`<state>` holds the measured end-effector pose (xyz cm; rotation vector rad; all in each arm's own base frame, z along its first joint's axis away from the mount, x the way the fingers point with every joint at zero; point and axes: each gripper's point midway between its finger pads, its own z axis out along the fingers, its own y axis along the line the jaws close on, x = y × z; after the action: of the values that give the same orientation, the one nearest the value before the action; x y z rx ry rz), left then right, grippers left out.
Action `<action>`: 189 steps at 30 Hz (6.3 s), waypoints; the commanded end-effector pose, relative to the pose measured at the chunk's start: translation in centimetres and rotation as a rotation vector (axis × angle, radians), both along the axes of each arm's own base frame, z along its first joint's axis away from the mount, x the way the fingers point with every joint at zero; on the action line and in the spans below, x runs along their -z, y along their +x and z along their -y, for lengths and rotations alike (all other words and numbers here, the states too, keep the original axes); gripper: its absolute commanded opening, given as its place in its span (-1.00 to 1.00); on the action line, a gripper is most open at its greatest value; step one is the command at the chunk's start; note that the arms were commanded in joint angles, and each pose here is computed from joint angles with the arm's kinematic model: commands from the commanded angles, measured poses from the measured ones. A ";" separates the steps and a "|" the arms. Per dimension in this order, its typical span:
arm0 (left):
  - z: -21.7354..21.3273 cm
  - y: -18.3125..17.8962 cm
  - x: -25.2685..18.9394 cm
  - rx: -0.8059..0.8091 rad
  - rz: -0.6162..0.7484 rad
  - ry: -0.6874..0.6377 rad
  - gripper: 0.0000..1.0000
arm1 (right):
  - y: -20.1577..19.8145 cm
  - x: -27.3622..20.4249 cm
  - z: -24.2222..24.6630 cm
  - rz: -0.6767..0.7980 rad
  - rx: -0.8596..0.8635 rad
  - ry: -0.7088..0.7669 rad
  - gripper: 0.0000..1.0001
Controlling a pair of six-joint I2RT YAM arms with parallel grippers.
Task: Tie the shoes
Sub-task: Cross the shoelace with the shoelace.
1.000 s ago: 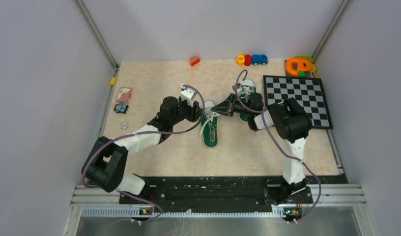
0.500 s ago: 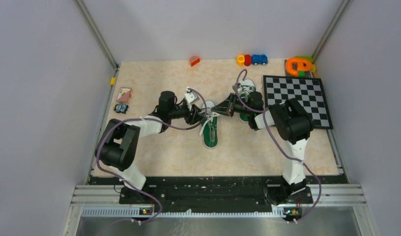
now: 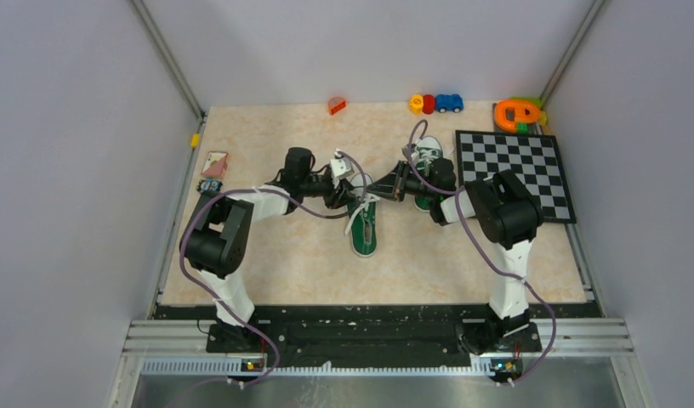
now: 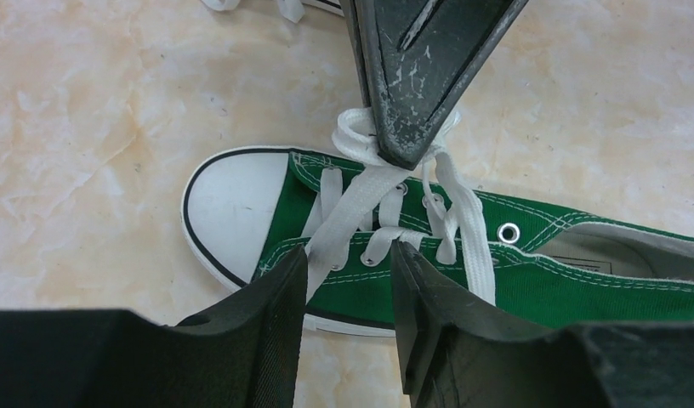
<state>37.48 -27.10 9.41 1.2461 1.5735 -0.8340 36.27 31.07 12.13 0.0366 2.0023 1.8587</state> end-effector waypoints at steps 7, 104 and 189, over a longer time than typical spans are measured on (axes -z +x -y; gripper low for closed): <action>1.4 1.0 -1.1 0.036 0.069 0.008 -0.43 | 0.6 -3.9 -0.2 0.116 -0.002 0.044 -1.00; 3.0 -0.5 -3.6 -0.435 -0.114 -0.017 -1.00 | 1.2 -4.0 -1.1 0.090 0.158 -0.152 -1.00; -0.4 -0.1 0.5 -0.384 -0.194 -0.050 -1.00 | -5.5 -1.7 -4.0 0.424 0.427 0.048 -1.00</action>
<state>36.28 -26.18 6.84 0.7668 1.9570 -0.7549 32.53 34.34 8.05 0.1076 1.7497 1.4412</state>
